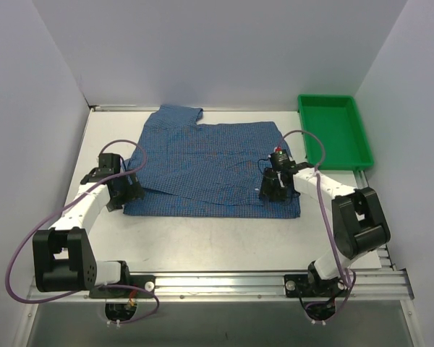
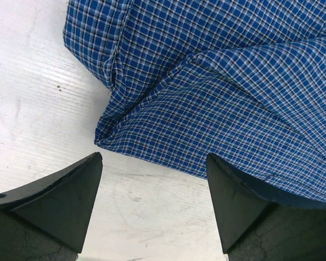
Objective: Fold and stack the long sleeve shirts
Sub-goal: Fold the shirt
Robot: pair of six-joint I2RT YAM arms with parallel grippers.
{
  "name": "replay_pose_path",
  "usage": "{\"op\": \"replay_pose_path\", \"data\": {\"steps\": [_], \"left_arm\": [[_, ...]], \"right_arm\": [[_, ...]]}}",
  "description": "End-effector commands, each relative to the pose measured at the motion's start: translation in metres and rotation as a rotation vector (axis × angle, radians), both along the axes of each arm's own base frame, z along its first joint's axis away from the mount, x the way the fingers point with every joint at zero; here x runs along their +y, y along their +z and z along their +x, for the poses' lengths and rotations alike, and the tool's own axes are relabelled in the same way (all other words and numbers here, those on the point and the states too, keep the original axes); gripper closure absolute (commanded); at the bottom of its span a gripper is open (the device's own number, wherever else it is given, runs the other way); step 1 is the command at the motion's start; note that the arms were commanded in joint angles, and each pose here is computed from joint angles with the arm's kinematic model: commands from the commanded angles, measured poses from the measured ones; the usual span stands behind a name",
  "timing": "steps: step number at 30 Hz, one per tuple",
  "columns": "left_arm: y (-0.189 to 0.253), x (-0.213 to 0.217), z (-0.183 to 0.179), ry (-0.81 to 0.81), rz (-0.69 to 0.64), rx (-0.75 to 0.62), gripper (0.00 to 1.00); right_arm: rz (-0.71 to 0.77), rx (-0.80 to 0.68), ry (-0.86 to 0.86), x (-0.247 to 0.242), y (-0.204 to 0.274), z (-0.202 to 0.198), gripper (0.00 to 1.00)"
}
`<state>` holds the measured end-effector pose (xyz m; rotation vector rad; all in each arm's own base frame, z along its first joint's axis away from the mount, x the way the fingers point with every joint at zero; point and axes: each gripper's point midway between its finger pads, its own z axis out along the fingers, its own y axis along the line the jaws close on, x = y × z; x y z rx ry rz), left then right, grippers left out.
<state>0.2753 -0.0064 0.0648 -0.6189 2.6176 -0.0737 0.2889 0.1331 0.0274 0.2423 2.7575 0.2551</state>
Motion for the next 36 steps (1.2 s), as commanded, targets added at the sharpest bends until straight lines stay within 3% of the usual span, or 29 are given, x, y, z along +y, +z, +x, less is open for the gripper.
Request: {"op": "replay_pose_path", "data": {"steps": [1, 11, 17, 19, 27, 36], "left_arm": [[0.005, -0.003, 0.004, -0.011, -0.005, -0.02, 0.14], [0.005, -0.002, 0.004, -0.01, -0.004, -0.017, 0.14], [0.004, -0.002, 0.004, -0.009, -0.001, -0.016, 0.14], [0.004, -0.002, 0.004, -0.008, 0.0, -0.016, 0.14], [0.004, -0.001, 0.004, -0.005, 0.003, -0.014, 0.14], [0.005, 0.001, 0.004, -0.003, 0.013, -0.015, 0.13]], "right_arm": [[0.078, -0.027, 0.002, 0.014, -0.002, 0.012, 0.62], [0.136, 0.02, -0.006, 0.024, -0.015, 0.004, 0.72], [0.144, 0.032, -0.004, 0.024, -0.012, -0.001, 0.95], [0.157, 0.022, -0.003, 0.026, -0.003, -0.001, 0.99], [0.166, 0.03, -0.021, 0.023, 0.03, -0.011, 1.0], [0.125, 0.108, -0.03, 0.017, 0.005, -0.026, 1.0]]}}
